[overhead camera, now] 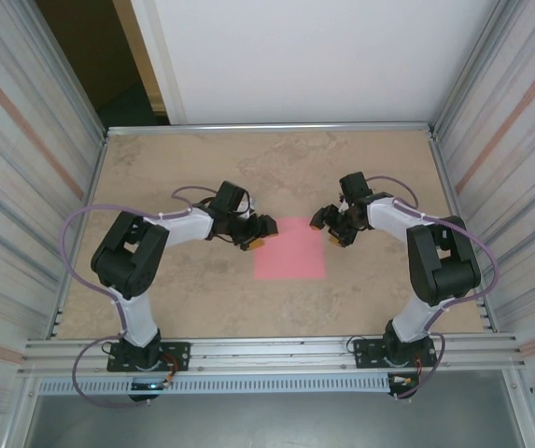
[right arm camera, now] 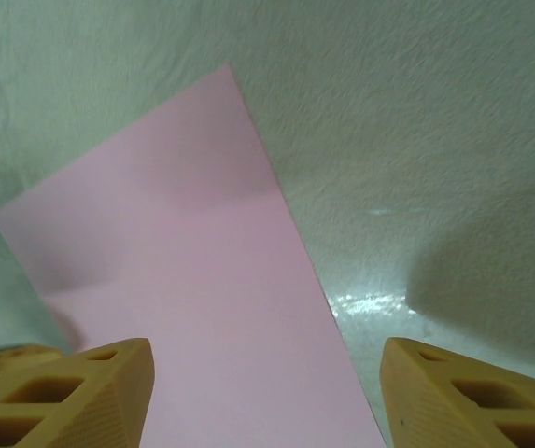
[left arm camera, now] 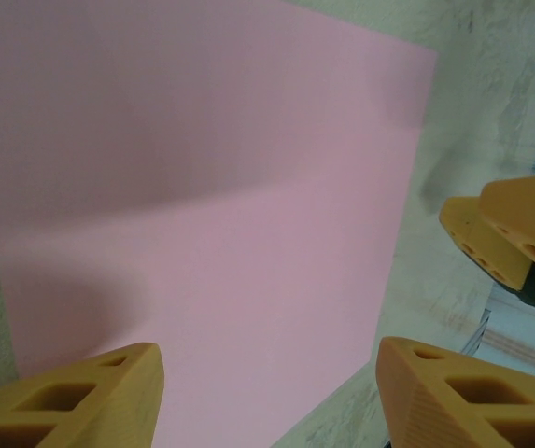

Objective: Fold a paper plane with a square sheet of paper (pick it up from the middle)
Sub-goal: Move the square sheet of paper to the center of the table, then first fold in half a square sheet of paper at the center of the table.

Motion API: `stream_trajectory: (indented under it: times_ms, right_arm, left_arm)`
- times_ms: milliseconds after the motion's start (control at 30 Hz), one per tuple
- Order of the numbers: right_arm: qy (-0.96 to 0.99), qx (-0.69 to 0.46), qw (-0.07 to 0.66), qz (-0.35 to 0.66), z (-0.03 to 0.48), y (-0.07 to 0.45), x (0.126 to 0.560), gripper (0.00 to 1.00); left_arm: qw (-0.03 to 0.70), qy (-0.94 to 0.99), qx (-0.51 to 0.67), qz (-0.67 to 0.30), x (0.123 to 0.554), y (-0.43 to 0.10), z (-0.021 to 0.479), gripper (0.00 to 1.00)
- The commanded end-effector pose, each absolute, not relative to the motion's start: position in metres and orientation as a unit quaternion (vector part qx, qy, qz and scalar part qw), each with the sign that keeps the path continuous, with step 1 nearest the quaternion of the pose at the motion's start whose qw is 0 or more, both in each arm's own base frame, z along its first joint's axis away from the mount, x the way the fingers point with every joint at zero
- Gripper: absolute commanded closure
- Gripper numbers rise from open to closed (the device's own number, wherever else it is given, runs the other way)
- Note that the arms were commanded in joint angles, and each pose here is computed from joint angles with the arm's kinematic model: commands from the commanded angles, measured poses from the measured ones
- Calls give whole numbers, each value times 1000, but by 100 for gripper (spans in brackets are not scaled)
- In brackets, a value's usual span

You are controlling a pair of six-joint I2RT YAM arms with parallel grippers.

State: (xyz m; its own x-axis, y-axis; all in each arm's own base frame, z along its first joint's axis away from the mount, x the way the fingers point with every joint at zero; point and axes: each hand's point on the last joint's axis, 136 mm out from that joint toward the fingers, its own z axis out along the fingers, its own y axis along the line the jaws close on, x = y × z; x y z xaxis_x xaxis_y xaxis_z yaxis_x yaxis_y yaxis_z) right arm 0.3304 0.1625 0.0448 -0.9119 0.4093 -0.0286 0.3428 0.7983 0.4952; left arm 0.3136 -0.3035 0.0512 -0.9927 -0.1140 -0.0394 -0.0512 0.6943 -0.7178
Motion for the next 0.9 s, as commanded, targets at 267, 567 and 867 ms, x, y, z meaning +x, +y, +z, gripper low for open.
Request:
stream_trajectory:
  times_ms: [267,567,867]
  right_arm:
    - [960,126,23,247,30,182,311,47]
    - [963,127,5,237,15,183,306,47]
    - [961,125,1,247,10,191,308,48]
  left_arm:
    - [43,934,-34,-353,310,-295,46,40]
    - [26,932,-36,-360,308,-301,36,39]
    - [31,927,-57,-371,306,-294,28,34]
